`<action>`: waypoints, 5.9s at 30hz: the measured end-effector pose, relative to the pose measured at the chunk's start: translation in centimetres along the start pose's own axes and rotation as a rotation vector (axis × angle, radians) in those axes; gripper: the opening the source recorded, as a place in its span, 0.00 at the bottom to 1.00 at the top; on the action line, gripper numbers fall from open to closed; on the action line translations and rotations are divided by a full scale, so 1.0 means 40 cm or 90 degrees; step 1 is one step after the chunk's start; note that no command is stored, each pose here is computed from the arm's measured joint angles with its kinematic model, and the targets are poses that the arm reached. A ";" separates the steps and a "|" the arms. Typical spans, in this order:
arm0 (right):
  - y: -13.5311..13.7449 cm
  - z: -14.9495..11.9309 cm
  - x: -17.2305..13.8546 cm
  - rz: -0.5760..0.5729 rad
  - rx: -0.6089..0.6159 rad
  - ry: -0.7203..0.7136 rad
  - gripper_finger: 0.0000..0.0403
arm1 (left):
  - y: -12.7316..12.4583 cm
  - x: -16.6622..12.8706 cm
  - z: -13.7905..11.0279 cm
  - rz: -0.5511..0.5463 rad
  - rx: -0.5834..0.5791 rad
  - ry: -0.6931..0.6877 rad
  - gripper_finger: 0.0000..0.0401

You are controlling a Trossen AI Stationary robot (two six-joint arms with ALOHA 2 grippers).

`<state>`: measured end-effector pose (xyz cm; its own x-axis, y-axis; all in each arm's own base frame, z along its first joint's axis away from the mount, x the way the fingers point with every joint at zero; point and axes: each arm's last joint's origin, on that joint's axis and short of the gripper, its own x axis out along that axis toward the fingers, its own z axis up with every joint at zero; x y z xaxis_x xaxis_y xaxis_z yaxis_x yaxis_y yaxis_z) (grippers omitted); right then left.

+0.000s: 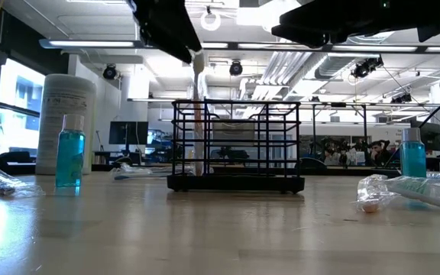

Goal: Pick & Place toothbrushing station
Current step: Put the left blue mouthwash bottle into the mesh organizer

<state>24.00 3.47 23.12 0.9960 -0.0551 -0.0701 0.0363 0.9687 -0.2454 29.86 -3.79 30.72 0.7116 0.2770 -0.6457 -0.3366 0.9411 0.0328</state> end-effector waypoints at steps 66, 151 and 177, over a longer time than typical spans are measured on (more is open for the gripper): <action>0.004 -0.020 -0.001 0.012 -0.010 0.052 0.70 | 0.034 0.019 -0.214 0.112 -0.485 0.438 0.68; 0.011 -0.027 -0.002 0.061 -0.001 0.063 0.70 | -0.033 -0.051 -0.092 0.061 -0.301 0.581 0.22; 0.024 0.006 -0.063 -0.005 0.002 0.091 0.70 | -0.171 -0.045 0.096 -0.241 0.161 0.240 0.22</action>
<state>21.56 4.61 23.30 0.9739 -0.0968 -0.2052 0.0449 0.9688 -0.2438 33.23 -10.00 34.58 0.4697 -0.1318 -0.8729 0.0887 0.9908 -0.1018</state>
